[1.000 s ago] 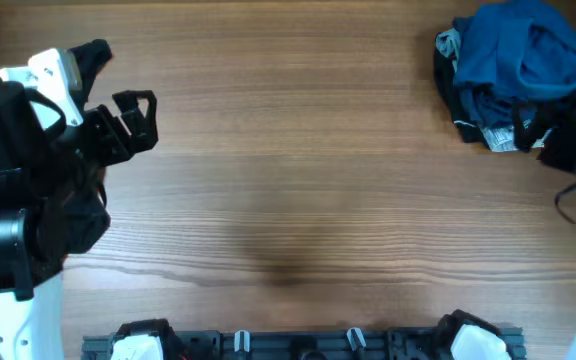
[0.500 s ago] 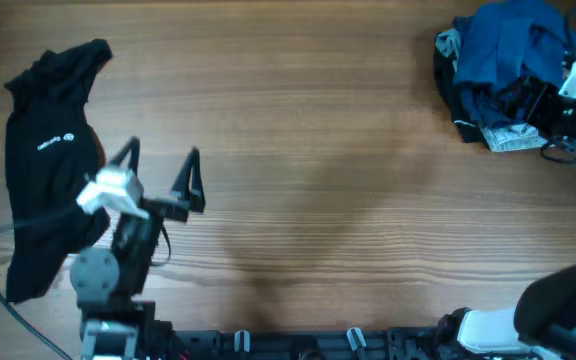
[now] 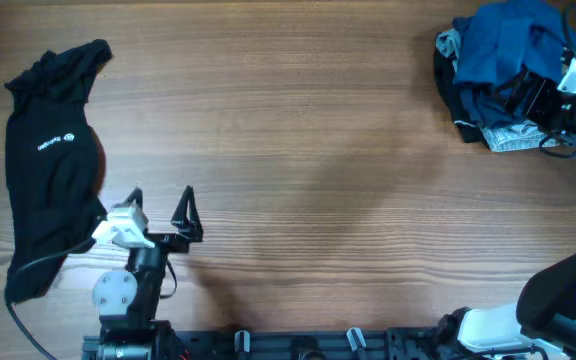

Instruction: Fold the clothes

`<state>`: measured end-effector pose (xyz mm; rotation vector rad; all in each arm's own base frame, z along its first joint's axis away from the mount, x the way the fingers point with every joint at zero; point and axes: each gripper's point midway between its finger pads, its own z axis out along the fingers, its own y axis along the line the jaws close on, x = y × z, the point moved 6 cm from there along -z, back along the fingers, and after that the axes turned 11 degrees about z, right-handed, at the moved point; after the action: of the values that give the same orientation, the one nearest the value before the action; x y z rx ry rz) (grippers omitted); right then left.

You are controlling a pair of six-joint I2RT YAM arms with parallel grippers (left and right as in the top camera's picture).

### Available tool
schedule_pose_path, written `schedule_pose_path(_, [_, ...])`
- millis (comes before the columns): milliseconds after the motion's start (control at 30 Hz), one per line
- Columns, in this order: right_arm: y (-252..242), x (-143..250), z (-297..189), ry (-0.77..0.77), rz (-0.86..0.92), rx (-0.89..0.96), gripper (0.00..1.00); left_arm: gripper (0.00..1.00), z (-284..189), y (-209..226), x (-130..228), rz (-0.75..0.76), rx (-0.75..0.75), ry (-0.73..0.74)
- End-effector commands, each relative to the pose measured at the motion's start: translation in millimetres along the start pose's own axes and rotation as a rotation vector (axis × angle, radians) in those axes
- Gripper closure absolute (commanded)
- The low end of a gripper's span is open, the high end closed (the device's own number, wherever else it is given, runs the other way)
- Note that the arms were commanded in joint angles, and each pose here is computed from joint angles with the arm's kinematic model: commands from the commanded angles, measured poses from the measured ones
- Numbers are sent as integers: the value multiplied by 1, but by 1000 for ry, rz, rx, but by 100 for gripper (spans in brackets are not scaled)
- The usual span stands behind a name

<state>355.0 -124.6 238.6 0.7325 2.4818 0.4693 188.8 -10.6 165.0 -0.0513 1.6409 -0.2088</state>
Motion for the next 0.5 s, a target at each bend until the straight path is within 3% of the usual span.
schedule_pose_path(0, [-1, 0, 4, 9, 4, 1, 0, 0, -2, 10, 6, -11, -83, 12])
schedule_pose_path(467, [-1, 0, 4, 9, 4, 1, 0, 0, -2, 10, 6, -12, -81, 16])
